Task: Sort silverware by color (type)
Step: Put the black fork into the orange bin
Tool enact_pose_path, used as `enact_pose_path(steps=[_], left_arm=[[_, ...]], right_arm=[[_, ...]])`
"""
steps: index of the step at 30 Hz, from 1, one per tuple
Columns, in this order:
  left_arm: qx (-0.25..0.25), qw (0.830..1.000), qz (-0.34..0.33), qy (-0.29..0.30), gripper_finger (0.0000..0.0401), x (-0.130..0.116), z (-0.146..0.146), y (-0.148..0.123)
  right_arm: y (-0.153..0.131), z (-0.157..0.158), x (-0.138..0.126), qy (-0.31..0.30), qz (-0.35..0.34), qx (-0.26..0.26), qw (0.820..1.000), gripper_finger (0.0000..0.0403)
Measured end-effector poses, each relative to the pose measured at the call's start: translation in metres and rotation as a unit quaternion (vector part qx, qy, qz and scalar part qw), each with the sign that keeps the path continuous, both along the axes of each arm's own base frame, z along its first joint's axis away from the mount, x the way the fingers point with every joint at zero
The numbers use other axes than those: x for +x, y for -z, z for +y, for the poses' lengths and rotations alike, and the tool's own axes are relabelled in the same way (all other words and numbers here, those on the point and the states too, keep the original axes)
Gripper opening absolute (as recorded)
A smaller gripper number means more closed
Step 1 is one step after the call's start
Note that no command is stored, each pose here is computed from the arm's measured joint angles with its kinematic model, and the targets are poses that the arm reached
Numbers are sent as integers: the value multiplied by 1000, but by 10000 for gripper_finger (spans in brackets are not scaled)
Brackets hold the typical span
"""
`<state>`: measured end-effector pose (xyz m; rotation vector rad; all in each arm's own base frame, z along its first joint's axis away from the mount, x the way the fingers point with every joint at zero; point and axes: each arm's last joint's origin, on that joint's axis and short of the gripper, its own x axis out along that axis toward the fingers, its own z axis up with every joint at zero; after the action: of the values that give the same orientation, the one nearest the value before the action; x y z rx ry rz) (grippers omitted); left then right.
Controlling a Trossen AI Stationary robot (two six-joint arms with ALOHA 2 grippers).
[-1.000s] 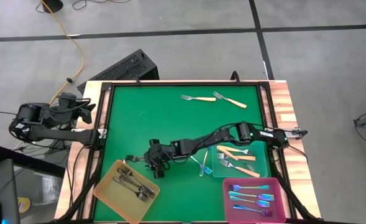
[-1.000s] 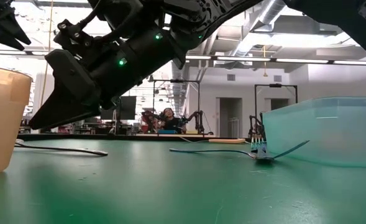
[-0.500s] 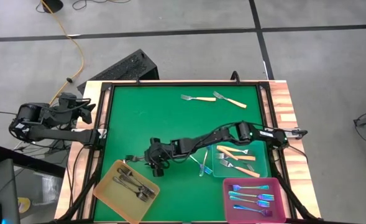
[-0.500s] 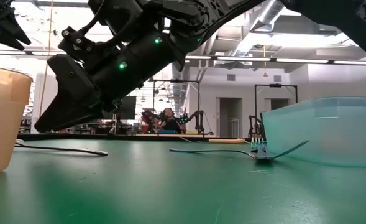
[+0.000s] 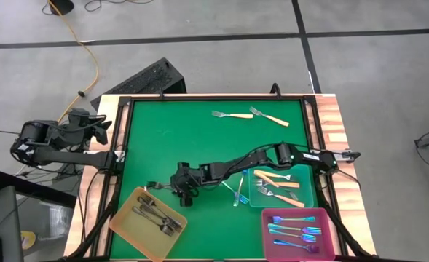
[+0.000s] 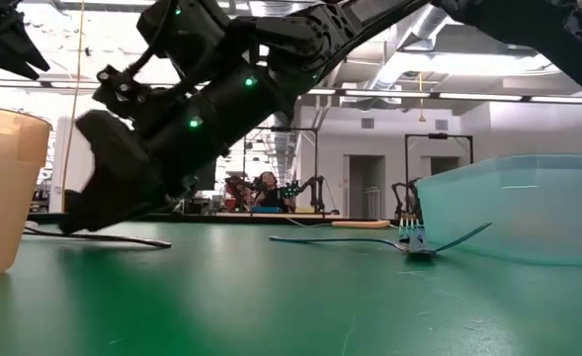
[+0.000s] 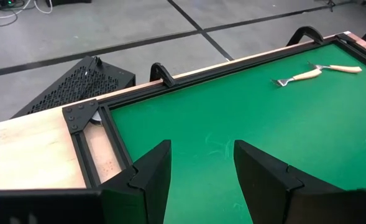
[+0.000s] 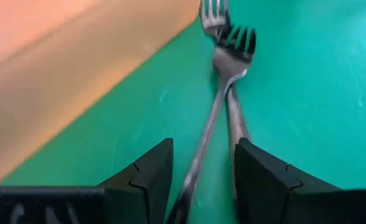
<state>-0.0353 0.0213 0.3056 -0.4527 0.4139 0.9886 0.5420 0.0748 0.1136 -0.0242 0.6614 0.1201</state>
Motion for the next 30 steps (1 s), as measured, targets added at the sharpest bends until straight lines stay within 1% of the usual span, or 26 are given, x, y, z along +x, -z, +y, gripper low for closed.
enact_pose_path(steps=[3, 7, 14, 19, 27, 28, 30], left_arm=[[0, 1000, 0, 0, 158, 0, 0, 0], [0, 1000, 0, 0, 158, 0, 0, 0], [1, 1000, 0, -1, 158, 0, 0, 0], [1, 1000, 0, -1, 158, 0, 0, 0], [1, 1000, 0, -1, 158, 0, 0, 0], [1, 1000, 0, -1, 158, 0, 0, 0], [1, 1000, 0, -1, 158, 0, 0, 0]], right_arm=[[6, 1, 0, 4, 7, 2, 1000, 193], [7, 1, -1, 3, 18, 1, 1000, 190], [8, -1, -2, 16, 20, -8, 1000, 153], [9, -3, -3, 26, 31, -17, 999, 114], [7, -4, -3, 34, 33, -23, 999, 22], [6, -4, -4, 34, 36, -24, 998, 15], [5, -4, -4, 33, 36, -23, 999, 14]])
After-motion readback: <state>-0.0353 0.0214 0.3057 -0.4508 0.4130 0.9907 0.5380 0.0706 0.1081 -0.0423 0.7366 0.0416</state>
